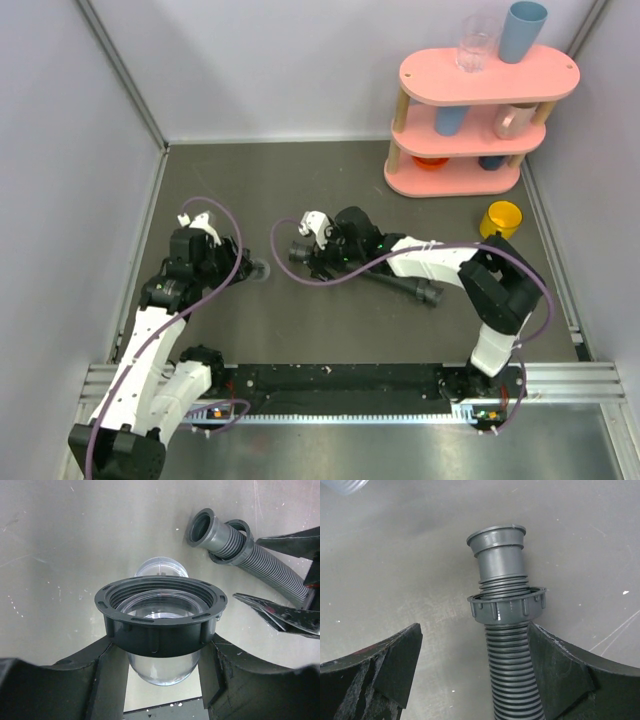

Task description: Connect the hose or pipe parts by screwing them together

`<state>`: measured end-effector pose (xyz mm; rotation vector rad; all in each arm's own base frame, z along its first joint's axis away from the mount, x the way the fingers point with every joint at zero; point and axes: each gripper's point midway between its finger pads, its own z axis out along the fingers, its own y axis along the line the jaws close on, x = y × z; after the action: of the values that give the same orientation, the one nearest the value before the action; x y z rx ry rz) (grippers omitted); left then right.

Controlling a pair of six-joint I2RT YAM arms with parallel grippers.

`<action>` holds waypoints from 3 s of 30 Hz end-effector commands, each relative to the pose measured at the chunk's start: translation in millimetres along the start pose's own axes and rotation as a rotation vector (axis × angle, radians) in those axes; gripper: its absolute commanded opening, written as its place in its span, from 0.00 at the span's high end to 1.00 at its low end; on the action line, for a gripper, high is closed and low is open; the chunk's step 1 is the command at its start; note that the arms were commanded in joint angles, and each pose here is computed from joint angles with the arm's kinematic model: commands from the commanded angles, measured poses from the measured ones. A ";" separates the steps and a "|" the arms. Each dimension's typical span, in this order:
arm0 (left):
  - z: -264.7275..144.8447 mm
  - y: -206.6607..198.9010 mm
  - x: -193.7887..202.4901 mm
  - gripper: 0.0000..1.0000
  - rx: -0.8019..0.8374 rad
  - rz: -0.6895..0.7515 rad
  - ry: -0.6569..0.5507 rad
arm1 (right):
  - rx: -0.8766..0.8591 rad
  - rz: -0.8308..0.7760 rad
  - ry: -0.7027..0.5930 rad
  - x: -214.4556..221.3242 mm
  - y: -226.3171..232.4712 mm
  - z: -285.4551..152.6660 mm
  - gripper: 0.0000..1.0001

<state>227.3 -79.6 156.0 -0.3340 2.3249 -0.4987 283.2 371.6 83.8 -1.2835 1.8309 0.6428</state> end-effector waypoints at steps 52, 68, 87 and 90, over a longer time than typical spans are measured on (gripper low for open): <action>-7.1 -54.7 -11.4 1.00 0.290 -0.103 0.006 | -0.175 -0.186 0.033 12.7 49.0 -44.8 0.72; 5.2 -39.3 -2.1 1.00 0.204 -0.047 0.096 | -0.215 -0.171 -0.001 28.9 72.9 -30.3 0.21; 12.4 -29.8 13.1 1.00 0.195 -0.048 0.113 | -0.143 -0.130 -0.106 33.7 61.4 -14.6 0.20; 12.7 -29.5 13.2 1.00 0.192 -0.049 0.114 | -0.122 -0.141 -0.098 34.0 57.0 -14.0 0.21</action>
<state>223.1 -113.3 142.9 -0.3184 2.4154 -0.7671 208.5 354.5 51.7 -1.4575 1.6842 0.7533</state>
